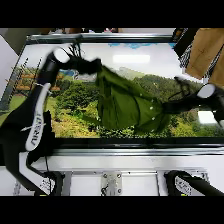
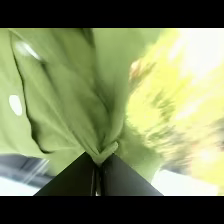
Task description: Fold the clothes and pants, and hang the long-sleeved shirts on hangers.
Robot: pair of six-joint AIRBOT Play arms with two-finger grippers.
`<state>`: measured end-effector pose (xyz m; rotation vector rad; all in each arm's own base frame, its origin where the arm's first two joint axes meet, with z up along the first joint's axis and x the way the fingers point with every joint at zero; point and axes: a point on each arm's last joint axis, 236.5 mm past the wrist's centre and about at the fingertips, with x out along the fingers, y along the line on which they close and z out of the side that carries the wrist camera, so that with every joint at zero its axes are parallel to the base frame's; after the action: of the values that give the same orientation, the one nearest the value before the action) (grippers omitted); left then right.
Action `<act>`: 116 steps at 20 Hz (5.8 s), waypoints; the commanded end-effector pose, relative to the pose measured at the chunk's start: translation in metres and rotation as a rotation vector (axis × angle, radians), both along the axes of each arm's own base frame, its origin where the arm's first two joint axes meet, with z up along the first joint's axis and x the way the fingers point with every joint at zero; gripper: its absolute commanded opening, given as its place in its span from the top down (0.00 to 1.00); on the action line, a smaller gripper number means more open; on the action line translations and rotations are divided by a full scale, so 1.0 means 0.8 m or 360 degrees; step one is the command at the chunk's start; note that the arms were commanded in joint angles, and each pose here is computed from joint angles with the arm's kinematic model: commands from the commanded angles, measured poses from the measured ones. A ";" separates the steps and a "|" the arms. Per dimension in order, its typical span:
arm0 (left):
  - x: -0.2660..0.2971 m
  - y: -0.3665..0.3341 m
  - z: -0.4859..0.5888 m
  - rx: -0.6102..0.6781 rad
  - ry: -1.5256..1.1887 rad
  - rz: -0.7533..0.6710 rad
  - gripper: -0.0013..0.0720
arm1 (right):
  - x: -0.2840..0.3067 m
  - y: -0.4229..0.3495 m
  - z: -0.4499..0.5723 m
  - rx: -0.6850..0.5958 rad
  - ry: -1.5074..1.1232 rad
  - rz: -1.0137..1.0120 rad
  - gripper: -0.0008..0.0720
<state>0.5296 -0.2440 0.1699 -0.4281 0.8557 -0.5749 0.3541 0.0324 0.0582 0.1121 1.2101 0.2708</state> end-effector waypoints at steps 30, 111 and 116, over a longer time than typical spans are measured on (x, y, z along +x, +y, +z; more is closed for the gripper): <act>-0.144 0.059 -0.132 0.0395 0.0504 -0.0123 0.72 | -0.081 0.022 0.033 0.0110 0.0150 -0.0249 0.85; -0.286 0.008 -0.110 0.0472 0.0284 -0.0236 0.96 | 0.044 0.086 0.076 0.0156 -0.0339 -0.0427 0.97; -0.283 0.013 -0.176 0.0546 0.0439 -0.0221 0.96 | 0.095 0.105 0.032 0.0110 -0.0382 -0.0233 0.40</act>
<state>0.3064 -0.2365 0.0605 -0.1321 1.1637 -0.5211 0.4112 0.1083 0.1060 0.2752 0.9600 0.1426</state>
